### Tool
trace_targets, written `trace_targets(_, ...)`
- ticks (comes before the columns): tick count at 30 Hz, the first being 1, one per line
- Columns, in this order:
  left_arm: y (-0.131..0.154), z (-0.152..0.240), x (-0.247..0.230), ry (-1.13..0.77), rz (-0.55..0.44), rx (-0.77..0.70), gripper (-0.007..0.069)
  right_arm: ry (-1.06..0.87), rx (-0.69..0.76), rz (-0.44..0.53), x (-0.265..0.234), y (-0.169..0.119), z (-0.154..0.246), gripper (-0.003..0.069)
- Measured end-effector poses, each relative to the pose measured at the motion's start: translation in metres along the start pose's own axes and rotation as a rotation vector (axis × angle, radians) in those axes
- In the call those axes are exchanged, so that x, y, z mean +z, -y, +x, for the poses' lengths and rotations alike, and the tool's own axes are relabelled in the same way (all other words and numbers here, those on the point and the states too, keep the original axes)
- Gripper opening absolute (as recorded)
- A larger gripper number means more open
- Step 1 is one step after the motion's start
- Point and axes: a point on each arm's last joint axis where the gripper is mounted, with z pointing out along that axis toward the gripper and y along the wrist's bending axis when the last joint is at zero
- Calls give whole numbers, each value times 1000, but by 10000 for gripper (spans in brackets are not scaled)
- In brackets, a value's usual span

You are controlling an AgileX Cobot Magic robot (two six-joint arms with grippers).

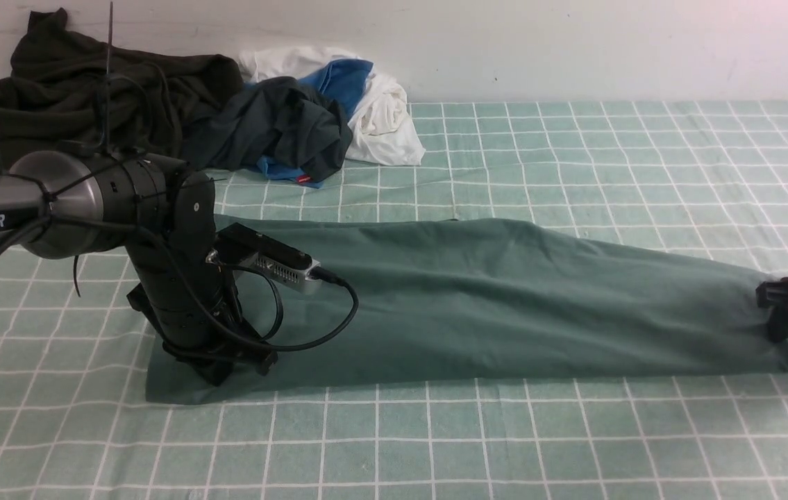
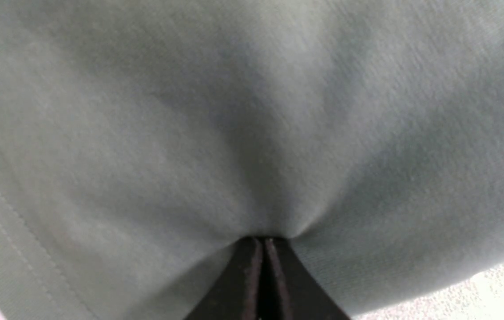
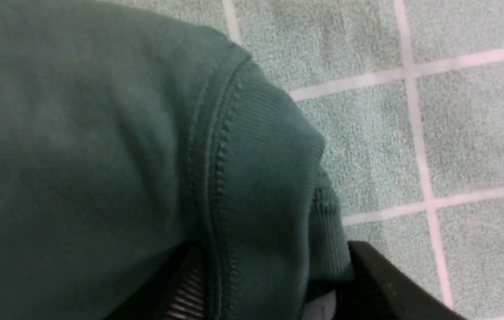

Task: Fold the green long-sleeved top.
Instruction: Use the right arm to clamp the right edge of the fabric, then use the right arm to drag the right edge of the fabric to the left and folds it over the left edge

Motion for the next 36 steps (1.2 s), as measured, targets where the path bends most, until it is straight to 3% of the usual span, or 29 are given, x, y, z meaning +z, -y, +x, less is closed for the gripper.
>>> trace_targets(1,0,0,0,0,0,0,-3,0,-2,0,0,0,0,347)
trace_targets(3,0,0,0,1,0,0,-3,8,-31,5,-4,0,-1,205)
trace_targets(4,0,0,0,1,0,0,-3,9,-35,5,-5,0,-1,193)
trace_targets(6,0,0,-2,9,-2,0,-3,31,-70,20,-18,2,-2,62)
trace_targets(7,0,0,-3,15,-3,-1,-3,56,-88,31,-29,3,-4,41)
trace_targets(14,-2,6,-54,143,-57,15,-3,216,-151,149,-101,12,-20,38)
trace_targets(18,2,27,-125,298,-102,13,-3,371,-172,146,-176,-4,-39,38)
trace_targets(22,7,51,-170,409,-127,9,-3,456,-342,4,-223,-65,-47,38)
trace_targets(23,7,53,-174,418,-129,9,-3,459,-350,-1,-225,-69,-47,38)
trace_targets(25,10,71,-198,472,-141,5,-3,492,-498,-148,-240,-129,-40,38)
trace_targets(27,13,83,-211,492,-144,-5,-3,503,-580,-238,-243,-170,-32,38)
trace_targets(35,23,130,-245,554,-154,-29,-3,434,-805,-481,-193,-319,12,38)
trace_targets(36,24,132,-247,561,-155,-29,-3,432,-806,-490,-192,-323,13,38)
